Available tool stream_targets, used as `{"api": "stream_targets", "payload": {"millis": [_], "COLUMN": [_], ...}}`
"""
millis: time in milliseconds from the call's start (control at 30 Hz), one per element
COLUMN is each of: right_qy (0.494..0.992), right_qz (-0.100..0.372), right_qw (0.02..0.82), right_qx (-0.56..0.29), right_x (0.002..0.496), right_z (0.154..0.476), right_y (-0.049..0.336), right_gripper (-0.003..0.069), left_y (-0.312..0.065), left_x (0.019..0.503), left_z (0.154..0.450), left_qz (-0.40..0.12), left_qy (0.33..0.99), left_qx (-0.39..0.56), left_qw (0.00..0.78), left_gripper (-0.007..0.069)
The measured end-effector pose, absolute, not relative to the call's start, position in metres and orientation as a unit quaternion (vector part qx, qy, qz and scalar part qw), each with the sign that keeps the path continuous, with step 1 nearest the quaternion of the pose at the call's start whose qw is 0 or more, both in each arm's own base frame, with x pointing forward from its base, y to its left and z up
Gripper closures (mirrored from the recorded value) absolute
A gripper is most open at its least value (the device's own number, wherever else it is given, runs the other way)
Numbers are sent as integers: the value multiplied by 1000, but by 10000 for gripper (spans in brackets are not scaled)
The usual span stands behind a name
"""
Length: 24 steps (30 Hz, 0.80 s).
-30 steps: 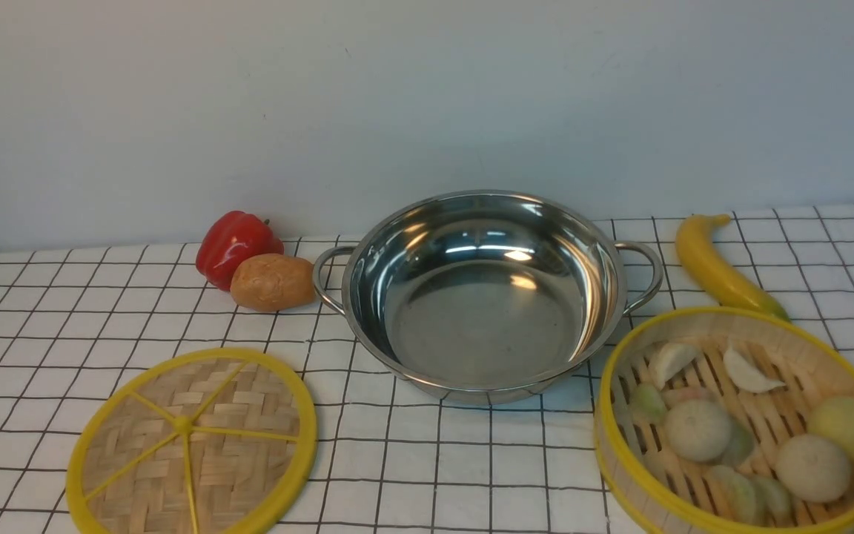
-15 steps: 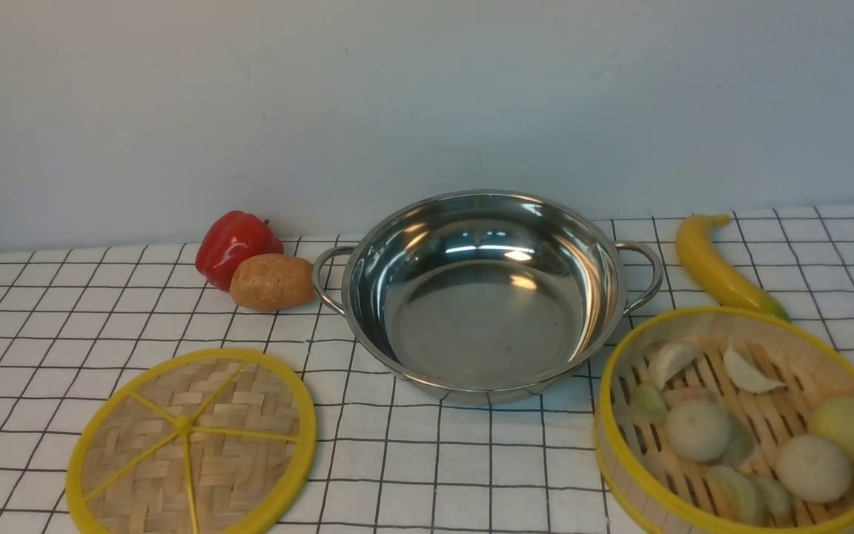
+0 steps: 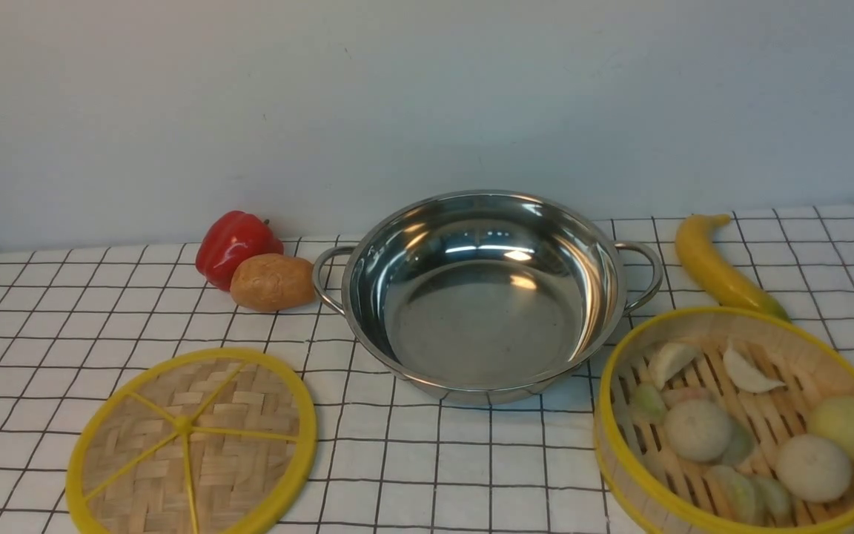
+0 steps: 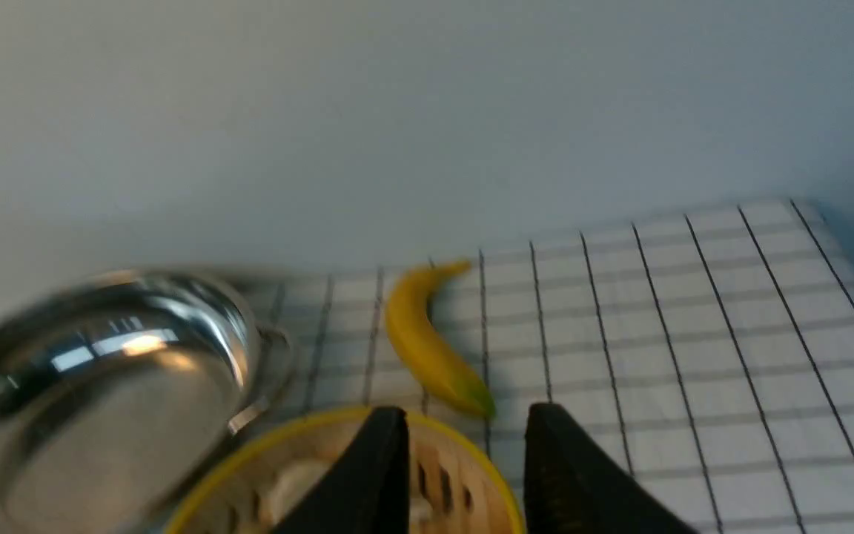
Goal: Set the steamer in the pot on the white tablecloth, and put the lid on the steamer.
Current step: 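Reach for and grasp the rim of the bamboo steamer holding the buns with the right gripper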
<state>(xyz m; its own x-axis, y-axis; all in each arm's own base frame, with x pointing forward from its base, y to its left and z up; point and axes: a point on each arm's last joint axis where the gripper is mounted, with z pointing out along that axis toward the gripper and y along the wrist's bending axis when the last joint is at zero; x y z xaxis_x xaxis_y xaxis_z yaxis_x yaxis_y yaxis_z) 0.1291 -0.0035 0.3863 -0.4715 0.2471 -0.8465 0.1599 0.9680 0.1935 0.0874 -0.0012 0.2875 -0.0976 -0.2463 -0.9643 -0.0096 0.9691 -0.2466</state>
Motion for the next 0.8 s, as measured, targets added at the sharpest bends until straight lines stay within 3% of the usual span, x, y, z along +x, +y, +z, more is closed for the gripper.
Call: {"api": "stream_targets", "payload": {"millis": [100,200,300,467,800], "right_qy": [916,940,968,979,986], "right_qz": [5,-9,-16,-19,-10], "right_qw": [392,334,248,204,166], "right_qx": [92,70,33,1,-23], "right_x": [166,192,235,269,304], "right_z": [376,360,320,283,233], "right_y": [-5,-4,-2,-1,2], "right_gripper": [417,417,417,417,417], "left_y": [0,0,0,-7,-15], "left_x": [113,133,165,204,243], "left_z": [296,298,297,284,246], "left_qz": [-54,-27,9,-3,-29], "left_qy": [806,852,921,965,986], "left_qx": [-83,-71,-27,23,77], "left_qw": [583,517,388,261,146], "left_gripper": [382,382,382,382,382]}}
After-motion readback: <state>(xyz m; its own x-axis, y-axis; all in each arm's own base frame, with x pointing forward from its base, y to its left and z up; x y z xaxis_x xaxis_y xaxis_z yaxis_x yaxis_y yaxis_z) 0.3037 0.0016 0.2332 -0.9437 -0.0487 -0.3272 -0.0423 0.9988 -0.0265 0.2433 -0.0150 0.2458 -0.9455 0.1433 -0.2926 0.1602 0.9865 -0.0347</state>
